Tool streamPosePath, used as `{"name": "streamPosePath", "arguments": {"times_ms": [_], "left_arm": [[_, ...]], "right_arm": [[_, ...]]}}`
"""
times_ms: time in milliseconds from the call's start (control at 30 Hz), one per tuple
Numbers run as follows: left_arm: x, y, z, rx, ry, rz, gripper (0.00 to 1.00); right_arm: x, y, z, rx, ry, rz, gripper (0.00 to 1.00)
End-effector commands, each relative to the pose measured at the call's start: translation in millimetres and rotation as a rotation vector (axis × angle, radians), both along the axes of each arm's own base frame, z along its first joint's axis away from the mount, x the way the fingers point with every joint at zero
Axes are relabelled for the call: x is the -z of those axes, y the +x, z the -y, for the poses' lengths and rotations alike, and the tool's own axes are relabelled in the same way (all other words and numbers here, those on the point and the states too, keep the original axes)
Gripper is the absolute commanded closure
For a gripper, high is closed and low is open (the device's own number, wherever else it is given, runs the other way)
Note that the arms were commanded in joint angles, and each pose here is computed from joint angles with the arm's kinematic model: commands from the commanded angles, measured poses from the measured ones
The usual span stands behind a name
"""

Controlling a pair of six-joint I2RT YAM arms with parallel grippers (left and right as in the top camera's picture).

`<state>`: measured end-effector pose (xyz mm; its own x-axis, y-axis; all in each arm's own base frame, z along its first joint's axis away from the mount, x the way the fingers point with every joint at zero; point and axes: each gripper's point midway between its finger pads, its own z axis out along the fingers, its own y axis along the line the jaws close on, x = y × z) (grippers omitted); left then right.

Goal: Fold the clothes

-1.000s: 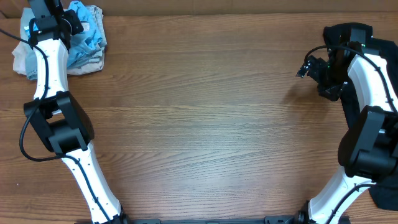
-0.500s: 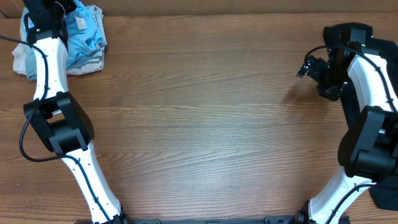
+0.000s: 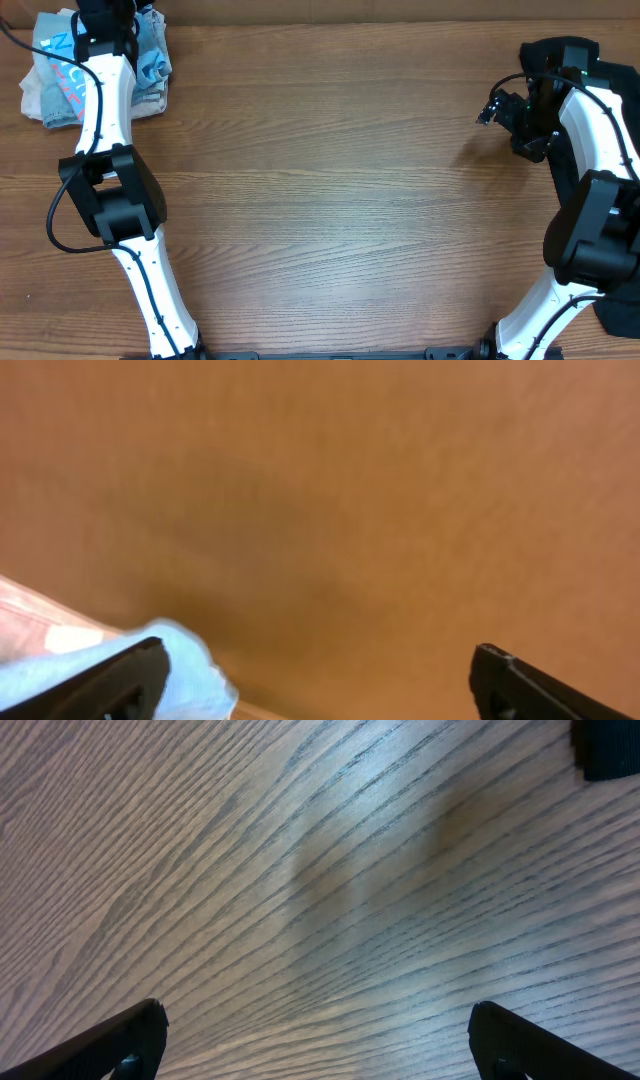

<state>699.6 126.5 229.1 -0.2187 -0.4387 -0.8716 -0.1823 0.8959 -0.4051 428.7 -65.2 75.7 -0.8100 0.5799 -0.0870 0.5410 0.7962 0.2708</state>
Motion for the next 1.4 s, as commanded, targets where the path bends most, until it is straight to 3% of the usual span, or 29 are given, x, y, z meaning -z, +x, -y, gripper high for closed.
{"name": "streamPosePath", "arguments": {"times_ms": [0,267,567,767,1133,1367], "left_arm": [[-38.1,-8.7,-3.1,0.019,0.008,0.041,0.00],[-35.2,-47.3,27.6,0.150,-0.056,-0.150,0.00],[21.7,-93.0,40.5,0.189,0.041,-0.469,0.00],[57.5,-98.9,31.7,0.143,0.246,-0.606,0.00],[59.6,-97.1,13.5,0.142,0.482,-0.644,0.05],[97.3,-101.1,12.0,0.181,0.491,-0.730,0.02]], "right_arm": [[-18.4,7.2,0.1,0.004,-0.010,0.051,0.00],[-18.4,7.2,0.1,0.004,-0.010,0.051,0.00],[-18.4,7.2,0.1,0.004,-0.010,0.051,0.00],[-18.4,7.2,0.1,0.004,-0.010,0.051,0.00],[-18.4,7.2,0.1,0.004,-0.010,0.051,0.00],[-18.4,7.2,0.1,0.004,-0.010,0.051,0.00]]}}
